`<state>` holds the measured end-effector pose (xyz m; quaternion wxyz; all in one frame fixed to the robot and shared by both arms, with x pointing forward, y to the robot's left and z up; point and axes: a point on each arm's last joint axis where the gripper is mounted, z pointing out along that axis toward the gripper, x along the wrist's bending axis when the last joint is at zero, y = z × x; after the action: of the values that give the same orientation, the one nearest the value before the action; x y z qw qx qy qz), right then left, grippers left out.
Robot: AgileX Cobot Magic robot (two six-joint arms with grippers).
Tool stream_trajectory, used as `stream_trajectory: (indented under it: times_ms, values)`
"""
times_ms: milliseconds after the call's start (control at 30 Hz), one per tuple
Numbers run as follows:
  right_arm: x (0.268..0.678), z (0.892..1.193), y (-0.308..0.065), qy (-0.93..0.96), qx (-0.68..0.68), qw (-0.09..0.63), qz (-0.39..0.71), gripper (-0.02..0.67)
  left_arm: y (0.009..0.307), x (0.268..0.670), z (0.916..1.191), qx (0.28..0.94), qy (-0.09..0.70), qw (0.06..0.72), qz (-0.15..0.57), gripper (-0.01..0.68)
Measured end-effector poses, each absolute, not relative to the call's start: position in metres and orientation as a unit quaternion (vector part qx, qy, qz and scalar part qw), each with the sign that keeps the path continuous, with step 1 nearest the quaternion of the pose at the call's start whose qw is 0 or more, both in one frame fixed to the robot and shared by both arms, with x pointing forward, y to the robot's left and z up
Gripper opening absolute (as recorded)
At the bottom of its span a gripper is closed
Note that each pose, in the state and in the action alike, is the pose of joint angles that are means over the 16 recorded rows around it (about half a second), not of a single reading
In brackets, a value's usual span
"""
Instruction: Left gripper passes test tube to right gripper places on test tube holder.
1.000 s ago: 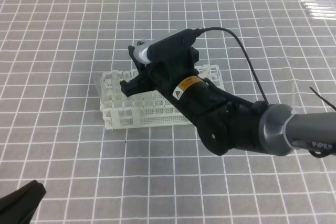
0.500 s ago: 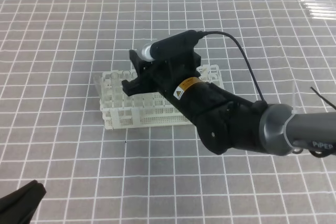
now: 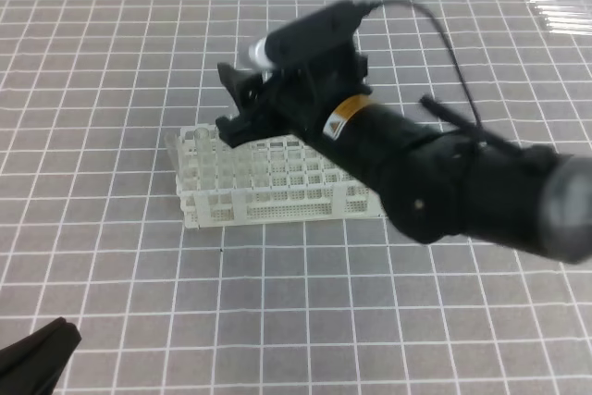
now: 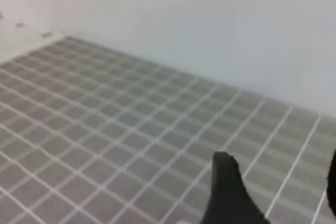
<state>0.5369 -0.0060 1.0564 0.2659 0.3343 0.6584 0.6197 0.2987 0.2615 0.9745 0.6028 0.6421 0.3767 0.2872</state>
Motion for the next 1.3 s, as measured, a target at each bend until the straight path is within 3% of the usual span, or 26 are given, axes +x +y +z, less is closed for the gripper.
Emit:
stream_trajectory:
  times_ms: [267, 633, 1300]
  values:
    - [0.525, 1.083, -0.015, 0.671, 0.311, 0.274, 0.615, 0.289, 0.262, 0.299, 0.974, 0.642, 0.377, 0.602, 0.287, -0.001]
    - [0.534, 1.067, -0.005, 0.69, 0.304, 0.273, 0.598, 0.23, 0.262, 0.299, 0.974, 0.643, 0.378, 0.602, 0.288, -0.001]
    - [0.584, 1.053, 0.022, 0.728, 0.357, 0.213, 0.544, 0.44, 0.262, 0.299, 0.974, 0.642, 0.377, 0.602, 0.287, -0.001]
